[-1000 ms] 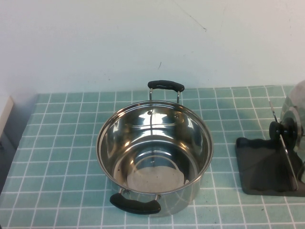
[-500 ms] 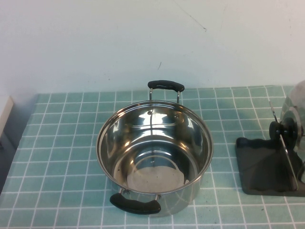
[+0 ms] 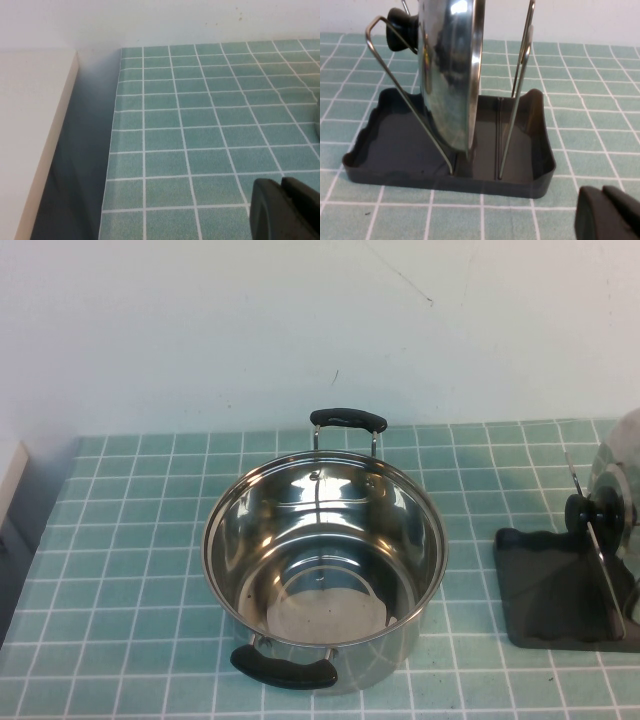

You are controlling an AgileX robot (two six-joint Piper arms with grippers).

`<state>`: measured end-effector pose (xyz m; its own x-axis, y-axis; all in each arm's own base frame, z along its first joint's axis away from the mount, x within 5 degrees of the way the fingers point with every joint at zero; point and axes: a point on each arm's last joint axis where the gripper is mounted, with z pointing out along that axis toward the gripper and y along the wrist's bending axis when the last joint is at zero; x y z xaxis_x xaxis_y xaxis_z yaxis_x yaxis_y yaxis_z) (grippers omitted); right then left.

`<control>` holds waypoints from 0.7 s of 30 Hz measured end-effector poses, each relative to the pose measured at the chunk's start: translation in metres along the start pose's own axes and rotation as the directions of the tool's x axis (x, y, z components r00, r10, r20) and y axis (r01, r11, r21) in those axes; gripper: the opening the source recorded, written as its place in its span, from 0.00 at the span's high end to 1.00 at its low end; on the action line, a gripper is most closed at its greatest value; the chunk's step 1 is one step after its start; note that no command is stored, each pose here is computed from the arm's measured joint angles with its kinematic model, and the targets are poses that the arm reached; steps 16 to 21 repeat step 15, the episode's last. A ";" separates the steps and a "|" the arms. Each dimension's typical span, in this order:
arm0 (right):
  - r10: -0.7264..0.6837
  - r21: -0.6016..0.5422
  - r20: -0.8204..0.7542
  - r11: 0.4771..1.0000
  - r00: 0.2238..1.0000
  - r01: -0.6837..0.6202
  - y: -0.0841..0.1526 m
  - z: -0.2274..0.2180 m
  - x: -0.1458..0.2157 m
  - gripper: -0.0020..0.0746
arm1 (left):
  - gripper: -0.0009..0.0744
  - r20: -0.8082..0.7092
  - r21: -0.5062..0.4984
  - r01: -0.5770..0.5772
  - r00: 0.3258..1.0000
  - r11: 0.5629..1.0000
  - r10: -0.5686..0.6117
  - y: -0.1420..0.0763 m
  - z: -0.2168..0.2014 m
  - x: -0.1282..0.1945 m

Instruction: Put pot lid on rack

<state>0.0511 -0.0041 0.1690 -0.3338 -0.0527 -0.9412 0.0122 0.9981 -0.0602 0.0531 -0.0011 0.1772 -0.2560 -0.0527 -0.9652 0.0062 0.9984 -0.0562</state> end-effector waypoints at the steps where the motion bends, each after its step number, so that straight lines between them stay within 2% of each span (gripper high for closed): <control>1: 0.000 0.000 0.000 1.000 1.000 0.000 0.000 0.000 0.000 0.98 | 0.99 0.000 0.002 -0.001 1.000 1.000 0.001 0.000 0.000 0.000; 21: 0.000 0.000 0.000 1.000 1.000 0.000 0.000 0.000 0.000 0.98 | 0.99 0.000 0.010 0.023 1.000 1.000 -0.023 -0.001 0.000 0.000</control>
